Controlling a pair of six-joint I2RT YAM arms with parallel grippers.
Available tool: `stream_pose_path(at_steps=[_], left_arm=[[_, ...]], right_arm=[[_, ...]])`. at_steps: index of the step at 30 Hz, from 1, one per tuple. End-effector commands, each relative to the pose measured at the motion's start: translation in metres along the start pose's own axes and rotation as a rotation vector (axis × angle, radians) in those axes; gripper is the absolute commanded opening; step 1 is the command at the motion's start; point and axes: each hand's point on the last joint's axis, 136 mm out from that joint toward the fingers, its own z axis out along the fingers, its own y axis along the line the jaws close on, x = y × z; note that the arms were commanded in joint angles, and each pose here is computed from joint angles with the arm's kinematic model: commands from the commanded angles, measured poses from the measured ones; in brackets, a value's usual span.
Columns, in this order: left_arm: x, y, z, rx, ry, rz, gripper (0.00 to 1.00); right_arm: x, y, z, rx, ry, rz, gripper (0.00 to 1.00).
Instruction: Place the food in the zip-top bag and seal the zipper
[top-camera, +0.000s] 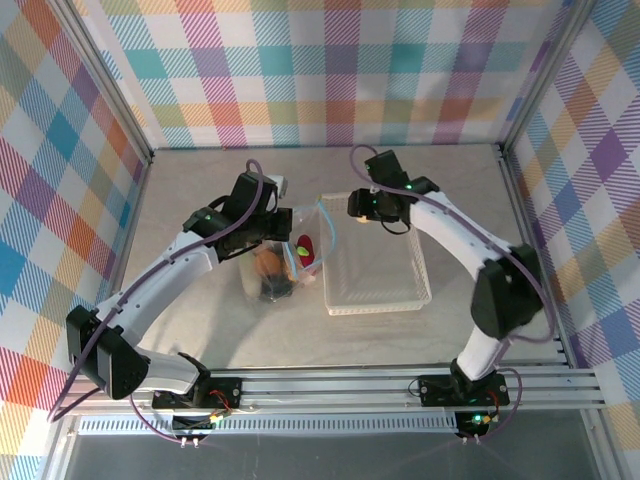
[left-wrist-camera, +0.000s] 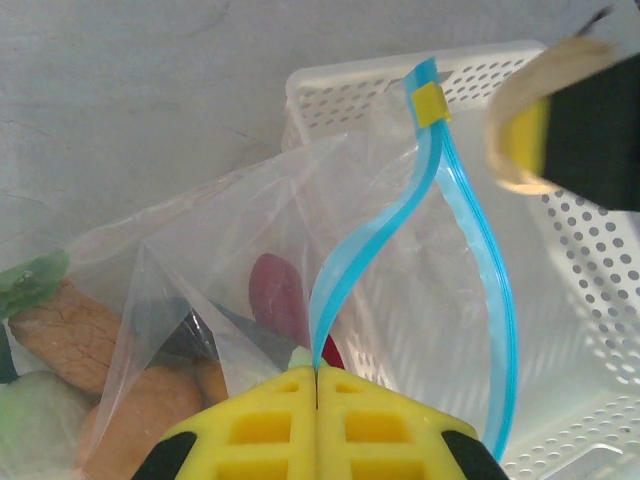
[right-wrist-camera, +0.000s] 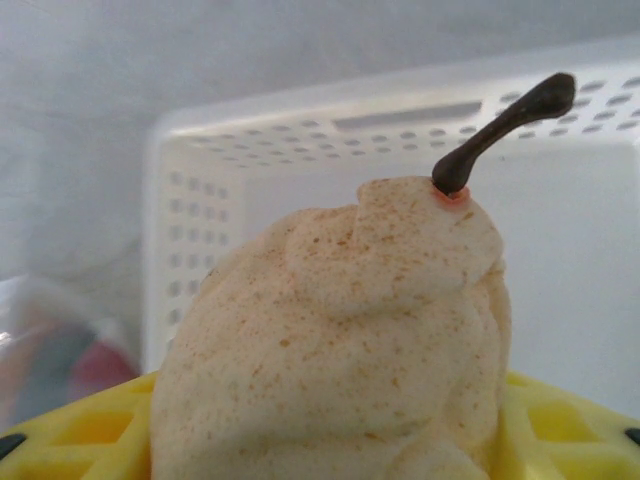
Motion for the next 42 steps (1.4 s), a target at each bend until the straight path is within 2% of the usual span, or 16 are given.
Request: stream_pose_path(at_steps=[1,4,8,14,23,30,33,37,42], left_arm=[[-0.006,-0.004,0.003,0.025,-0.008,-0.015,0.00],[-0.008,-0.007,0.005,0.035,-0.005,-0.018,0.00],[-0.010,-0.008,0.005,0.041,-0.003,-0.022,0.00],[-0.013,-0.010,0.000,0.045,-0.014,-0.024,0.00],[-0.016,-0.010,-0.011,0.045,-0.034,-0.024,0.00],[-0.018,-0.011,-0.013,0.052,-0.040,-0.025,0.00],[-0.017,-0.011,-0.013,0.052,-0.041,-0.025,0.00],[-0.017,-0.011,-0.013,0.052,-0.039,-0.026,0.00],[-0.017,-0.010,-0.013,0.048,-0.036,-0.024,0.00]], right_arm=[[0.003,0.031,-0.046,-0.155,-0.050,-0.095,0.54],[0.016,0.062,-0.074,-0.284,-0.045,-0.156,0.54],[0.037,0.098,-0.093,-0.387,-0.044,-0.231,0.55],[0.063,0.130,-0.079,-0.418,0.011,-0.296,0.56],[0.079,0.132,-0.036,-0.347,0.099,-0.287,0.59],[0.086,0.131,-0.017,-0.319,0.144,-0.284,0.67],[0.087,0.130,-0.013,-0.310,0.152,-0.286,0.68],[0.088,0.130,-0.011,-0.302,0.165,-0.287,0.76],[0.081,0.132,-0.025,-0.318,0.132,-0.301,0.80]])
